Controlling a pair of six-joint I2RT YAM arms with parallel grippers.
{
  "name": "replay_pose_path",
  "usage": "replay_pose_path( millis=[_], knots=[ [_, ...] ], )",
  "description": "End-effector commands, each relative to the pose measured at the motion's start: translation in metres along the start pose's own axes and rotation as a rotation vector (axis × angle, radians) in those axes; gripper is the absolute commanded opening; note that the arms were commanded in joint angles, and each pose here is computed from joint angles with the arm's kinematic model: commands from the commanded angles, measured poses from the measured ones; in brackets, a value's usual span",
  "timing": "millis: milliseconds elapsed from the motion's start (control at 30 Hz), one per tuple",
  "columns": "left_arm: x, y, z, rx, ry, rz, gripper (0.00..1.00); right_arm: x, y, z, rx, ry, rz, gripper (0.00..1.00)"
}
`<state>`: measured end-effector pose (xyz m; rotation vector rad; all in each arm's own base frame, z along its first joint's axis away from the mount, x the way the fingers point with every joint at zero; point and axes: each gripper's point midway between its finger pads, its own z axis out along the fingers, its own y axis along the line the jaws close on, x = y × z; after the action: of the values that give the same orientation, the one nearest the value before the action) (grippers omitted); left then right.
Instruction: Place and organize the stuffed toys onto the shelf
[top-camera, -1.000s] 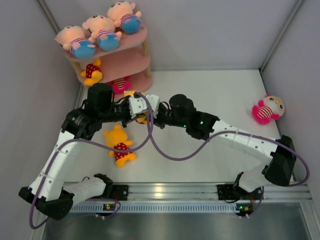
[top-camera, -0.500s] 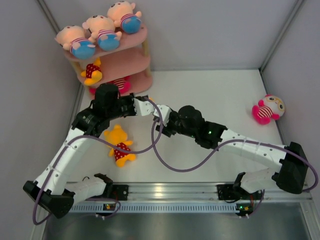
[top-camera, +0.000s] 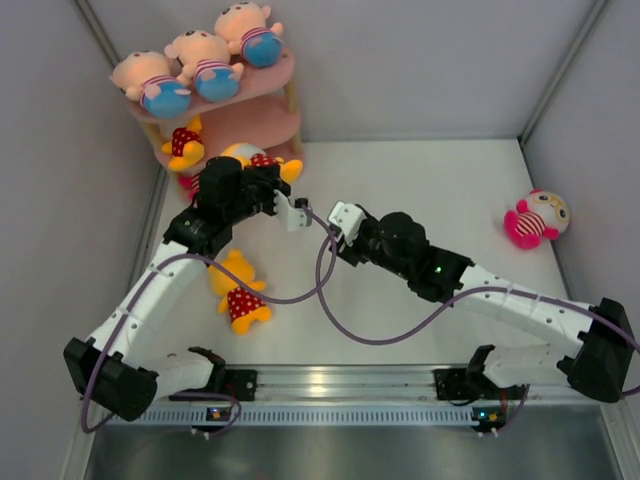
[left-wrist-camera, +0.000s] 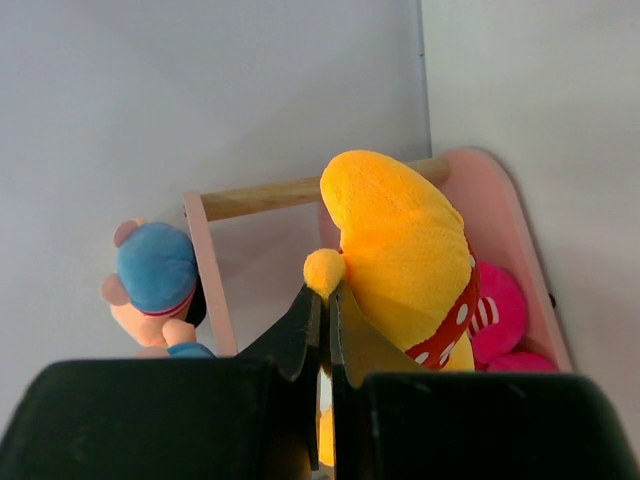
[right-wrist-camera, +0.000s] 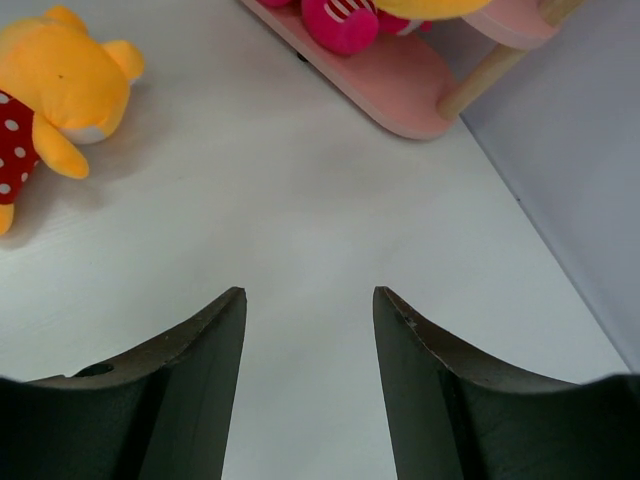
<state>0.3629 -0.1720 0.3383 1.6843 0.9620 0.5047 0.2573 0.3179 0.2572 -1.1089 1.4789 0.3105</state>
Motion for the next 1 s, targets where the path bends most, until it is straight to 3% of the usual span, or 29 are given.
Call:
replay_pose_path(
  millis=[0, 267, 967],
  knots=[
    [0.006, 0.044, -0.003, -0.144, -0.006, 0.143, 0.00, -0.023, -0.026, -0.014, 0.083, -0.090, 0.027, 0.54],
    [-0.010, 0.032, -0.005, -0.121, -0.105, 0.158, 0.00, 0.015, -0.055, -0.023, 0.154, -0.009, 0.097, 0.57],
    [0.041, 0.062, 0.038, -0.193, -0.117, 0.347, 0.00, 0.024, -0.055, -0.016, 0.132, 0.002, 0.125, 0.57]
  ],
)
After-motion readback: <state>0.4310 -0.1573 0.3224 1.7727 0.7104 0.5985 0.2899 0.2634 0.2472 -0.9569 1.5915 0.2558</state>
